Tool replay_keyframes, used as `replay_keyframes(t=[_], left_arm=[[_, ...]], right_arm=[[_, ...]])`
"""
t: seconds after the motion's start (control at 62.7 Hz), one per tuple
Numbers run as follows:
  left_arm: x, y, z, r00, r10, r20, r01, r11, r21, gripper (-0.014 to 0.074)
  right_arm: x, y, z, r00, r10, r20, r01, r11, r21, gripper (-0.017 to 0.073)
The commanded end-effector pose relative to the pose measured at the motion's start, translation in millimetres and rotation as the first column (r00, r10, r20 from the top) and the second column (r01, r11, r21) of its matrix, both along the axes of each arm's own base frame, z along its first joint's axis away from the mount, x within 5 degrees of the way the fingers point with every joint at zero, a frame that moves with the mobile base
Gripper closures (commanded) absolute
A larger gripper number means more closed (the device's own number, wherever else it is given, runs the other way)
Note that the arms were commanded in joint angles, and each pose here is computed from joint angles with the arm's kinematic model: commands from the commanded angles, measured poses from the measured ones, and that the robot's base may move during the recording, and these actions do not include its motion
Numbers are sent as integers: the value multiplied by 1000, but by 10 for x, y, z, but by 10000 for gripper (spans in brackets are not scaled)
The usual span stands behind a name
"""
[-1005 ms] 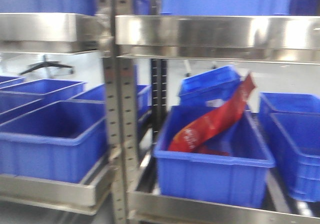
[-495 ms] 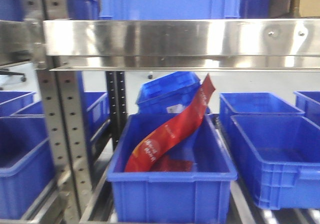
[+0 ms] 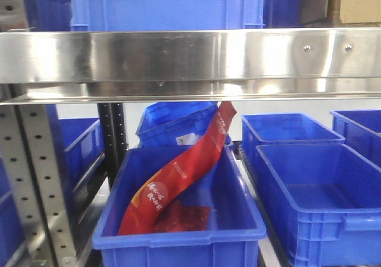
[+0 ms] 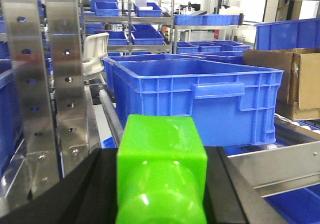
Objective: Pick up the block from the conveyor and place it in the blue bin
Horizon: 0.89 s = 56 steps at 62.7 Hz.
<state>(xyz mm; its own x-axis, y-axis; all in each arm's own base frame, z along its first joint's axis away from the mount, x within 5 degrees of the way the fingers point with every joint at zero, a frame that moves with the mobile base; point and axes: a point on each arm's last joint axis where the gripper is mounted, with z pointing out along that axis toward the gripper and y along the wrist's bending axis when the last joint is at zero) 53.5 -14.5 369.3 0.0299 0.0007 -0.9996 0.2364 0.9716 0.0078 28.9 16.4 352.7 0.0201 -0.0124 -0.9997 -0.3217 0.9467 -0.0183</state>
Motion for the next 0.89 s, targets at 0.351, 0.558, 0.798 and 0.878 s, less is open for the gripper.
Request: replay_keyframes(t=[0.351,0.558,0.798,0.878], left_arm=[[-19,8,43,999,7,31,-7,1000,-3,704],[-19,8,43,999,7,31,-7,1000,-3,704],[-19,8,43,999,7,31,-7,1000,-3,704],[-19,8,43,999,7,31,-7,1000,-3,704]], right_arm=[[-3,-8,16,1000,-9,25,9,1000,-7,727],[-3,-8,16,1000,-9,25,9,1000,-7,727],[-3,-8,16,1000,-9,25,9,1000,-7,727],[-3,-8,16,1000,-9,25,9,1000,-7,727]])
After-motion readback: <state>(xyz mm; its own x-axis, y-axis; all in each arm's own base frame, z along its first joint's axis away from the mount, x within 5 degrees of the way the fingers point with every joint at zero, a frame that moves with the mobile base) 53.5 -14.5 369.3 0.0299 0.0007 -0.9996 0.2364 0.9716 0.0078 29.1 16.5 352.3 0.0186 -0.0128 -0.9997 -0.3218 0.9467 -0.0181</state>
